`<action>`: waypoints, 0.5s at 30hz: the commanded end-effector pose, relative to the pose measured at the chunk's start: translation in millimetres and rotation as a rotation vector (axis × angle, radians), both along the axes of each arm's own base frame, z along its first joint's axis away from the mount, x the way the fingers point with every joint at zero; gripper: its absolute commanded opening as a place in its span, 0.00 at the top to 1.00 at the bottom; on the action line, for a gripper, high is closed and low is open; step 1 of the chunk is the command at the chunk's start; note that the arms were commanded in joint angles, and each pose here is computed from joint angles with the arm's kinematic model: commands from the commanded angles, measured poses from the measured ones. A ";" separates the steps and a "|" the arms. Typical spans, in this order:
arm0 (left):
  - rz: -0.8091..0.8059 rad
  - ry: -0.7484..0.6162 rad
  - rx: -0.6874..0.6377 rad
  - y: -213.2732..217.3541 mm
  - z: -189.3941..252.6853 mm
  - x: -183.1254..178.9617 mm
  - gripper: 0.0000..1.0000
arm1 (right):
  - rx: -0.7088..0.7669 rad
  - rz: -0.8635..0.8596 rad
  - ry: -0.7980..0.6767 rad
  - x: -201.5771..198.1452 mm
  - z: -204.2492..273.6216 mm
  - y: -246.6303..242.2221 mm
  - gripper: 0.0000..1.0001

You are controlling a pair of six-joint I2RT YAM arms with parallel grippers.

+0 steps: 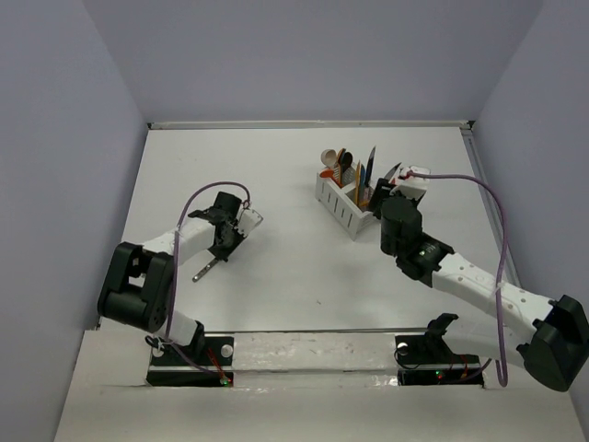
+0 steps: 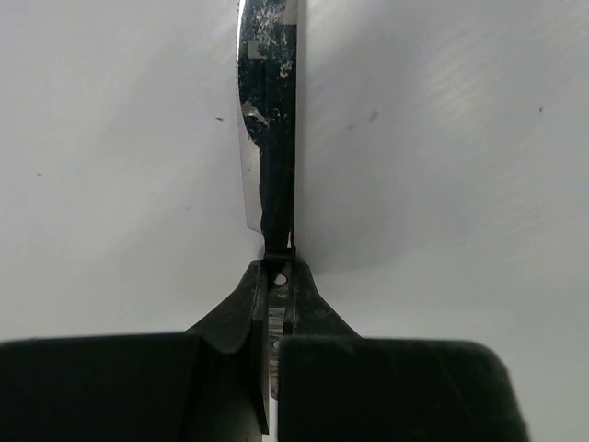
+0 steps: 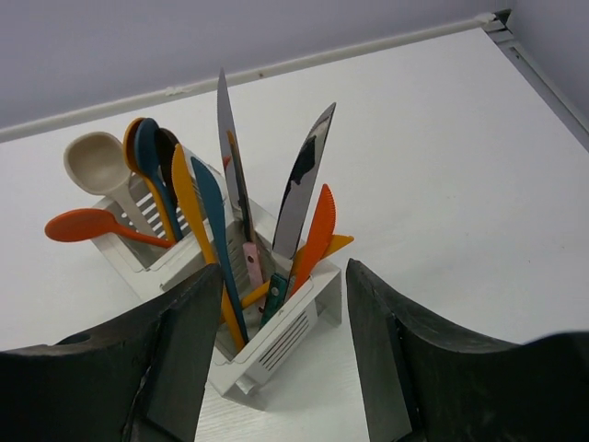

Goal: Sort the eating utensils into containers

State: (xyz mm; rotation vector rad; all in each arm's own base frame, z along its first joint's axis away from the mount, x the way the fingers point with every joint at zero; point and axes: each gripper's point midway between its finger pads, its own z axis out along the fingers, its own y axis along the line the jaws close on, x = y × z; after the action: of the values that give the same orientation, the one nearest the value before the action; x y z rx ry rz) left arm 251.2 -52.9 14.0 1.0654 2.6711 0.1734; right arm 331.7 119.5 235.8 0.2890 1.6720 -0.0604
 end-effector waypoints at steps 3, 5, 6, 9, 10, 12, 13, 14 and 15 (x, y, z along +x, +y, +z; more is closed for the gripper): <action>0.118 -0.385 -0.230 -10.5 70.7 73.5 1.00 | 0.020 0.227 -0.046 -7.2 26.6 31.3 0.38; 0.131 -0.510 -0.353 -18.1 117.2 84.9 1.00 | 0.038 0.395 -0.055 -12.5 38.9 59.2 0.36; 0.129 -0.557 -0.380 -19.8 134.1 87.7 1.00 | 0.057 0.460 -0.074 -15.0 50.9 70.7 0.34; 0.120 -0.675 -0.477 -28.3 187.5 87.4 1.00 | 0.100 0.700 -0.095 -30.7 69.6 111.4 0.31; 0.123 -0.687 -0.498 -30.3 196.8 85.9 1.00 | 0.113 0.748 -0.100 -33.4 75.3 120.5 0.30; 0.140 -0.738 -0.560 -34.7 227.0 84.6 1.00 | 0.157 0.859 -0.100 -37.7 87.0 145.3 0.22; 0.135 -0.758 -0.594 -38.1 239.2 81.9 1.00 | 0.176 0.887 -0.099 -37.2 90.2 153.7 0.17; 0.132 -0.782 -0.624 -41.0 253.1 81.9 1.00 | 0.205 0.929 -0.129 -38.7 106.4 166.8 0.10; 0.142 -0.792 -0.668 -45.3 262.6 80.9 1.00 | 0.208 0.983 -0.095 -41.1 95.9 190.7 0.01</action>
State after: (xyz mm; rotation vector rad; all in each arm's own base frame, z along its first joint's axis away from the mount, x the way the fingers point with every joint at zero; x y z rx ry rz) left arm 333.0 -77.8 226.6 0.5265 1.9779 -0.0654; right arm 312.9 238.9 292.8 -0.2027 1.6628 0.5485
